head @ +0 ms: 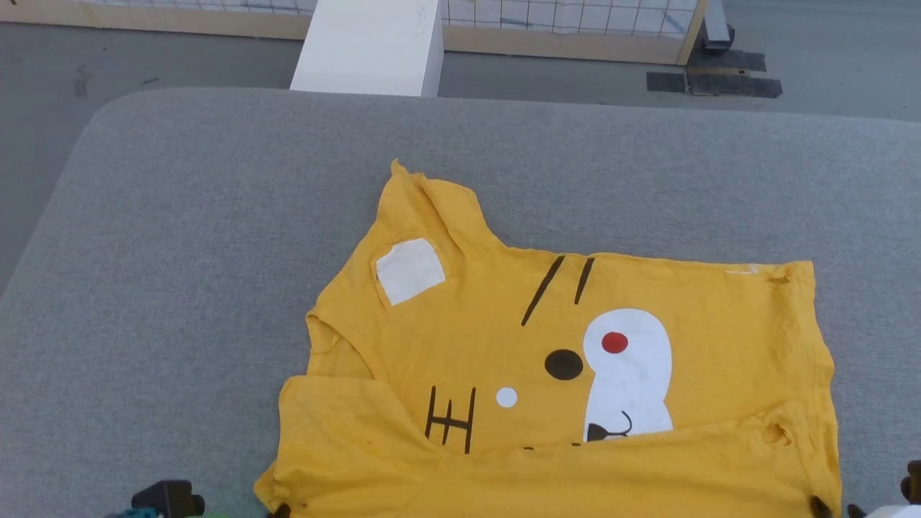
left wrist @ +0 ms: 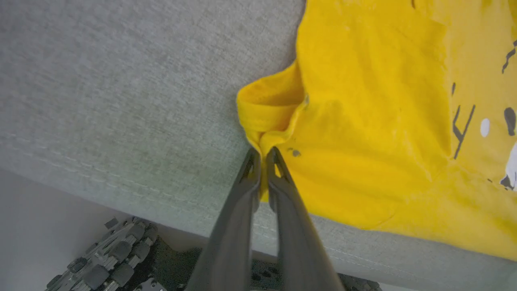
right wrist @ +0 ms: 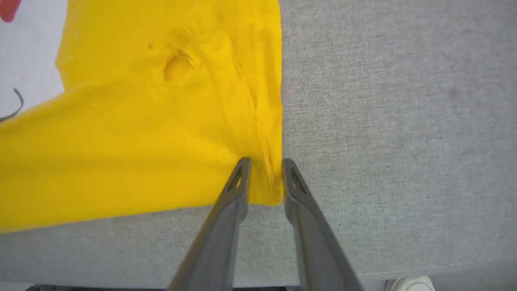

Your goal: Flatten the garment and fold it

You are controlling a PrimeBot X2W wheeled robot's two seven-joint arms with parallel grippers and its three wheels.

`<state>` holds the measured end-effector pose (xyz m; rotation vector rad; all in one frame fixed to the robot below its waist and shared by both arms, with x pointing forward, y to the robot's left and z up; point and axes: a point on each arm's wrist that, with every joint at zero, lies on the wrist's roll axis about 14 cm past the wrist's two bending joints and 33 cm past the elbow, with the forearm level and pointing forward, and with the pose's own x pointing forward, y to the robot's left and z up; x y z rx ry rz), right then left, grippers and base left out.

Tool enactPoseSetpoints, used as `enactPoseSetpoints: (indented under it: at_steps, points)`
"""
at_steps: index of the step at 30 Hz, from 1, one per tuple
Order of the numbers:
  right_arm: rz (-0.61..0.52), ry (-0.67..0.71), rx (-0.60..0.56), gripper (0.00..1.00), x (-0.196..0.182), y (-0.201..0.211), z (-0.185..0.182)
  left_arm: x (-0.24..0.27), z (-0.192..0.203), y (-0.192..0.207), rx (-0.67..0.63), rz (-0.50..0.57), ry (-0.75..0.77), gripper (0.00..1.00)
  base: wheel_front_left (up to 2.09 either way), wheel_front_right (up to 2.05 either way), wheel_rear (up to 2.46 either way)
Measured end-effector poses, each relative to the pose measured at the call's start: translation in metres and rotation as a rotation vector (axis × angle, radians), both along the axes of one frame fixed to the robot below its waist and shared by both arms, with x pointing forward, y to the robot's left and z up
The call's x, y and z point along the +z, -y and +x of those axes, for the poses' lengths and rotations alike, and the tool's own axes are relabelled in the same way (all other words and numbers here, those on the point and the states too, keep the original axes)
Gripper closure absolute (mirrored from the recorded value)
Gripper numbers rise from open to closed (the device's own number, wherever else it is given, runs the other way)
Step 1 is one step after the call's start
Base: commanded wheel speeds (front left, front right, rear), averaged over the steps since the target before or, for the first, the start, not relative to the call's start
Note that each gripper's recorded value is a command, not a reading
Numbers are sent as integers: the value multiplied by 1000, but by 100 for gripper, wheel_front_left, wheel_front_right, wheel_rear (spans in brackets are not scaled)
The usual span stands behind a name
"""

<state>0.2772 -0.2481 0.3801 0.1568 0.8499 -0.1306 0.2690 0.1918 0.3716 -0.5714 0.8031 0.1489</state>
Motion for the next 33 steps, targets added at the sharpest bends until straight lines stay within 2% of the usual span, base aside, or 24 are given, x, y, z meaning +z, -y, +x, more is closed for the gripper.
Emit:
enactPoseSetpoints:
  at_steps: [5, 8, 10, 13, 17, 20, 24, 30, 33]
  points:
    - [-5, 94, 10, 0, 16, -1, 14, 11, 13, -12, 37, 26, 73, 0, 0, 0, 0]
    - [-36, 190, 0, 0, 36, 7, 24, 30, 27, -22, 66, 66, 171, 0, 0, 0, 0]
    - [-67, 276, -7, 0, 54, 12, 34, 50, 39, -33, 88, 121, 267, 0, 0, 0, 0]
    - [-138, 407, 4, 0, 81, 16, 48, 85, 59, -38, 52, 233, 438, 0, 0, 0, 0]
    - [-230, 545, 23, 0, 108, 16, 61, 142, 91, -28, -11, 347, 703, 0, 0, 0, 0]
    - [-251, 595, 28, 0, 116, 13, 65, 172, 109, -18, -40, 387, 836, 0, 0, 0, 0]
    - [-246, 591, 47, 0, 112, 4, 68, 192, 134, -3, -152, 427, 900, 0, 0, 0, 0]
    - [-239, 609, 76, 0, 114, -7, 90, 244, 201, 27, -364, 455, 986, 0, 0, 0, 0]
    - [-234, 610, 88, 0, 111, -11, 103, 258, 236, 43, -464, 460, 978, 0, 0, 0, 0]
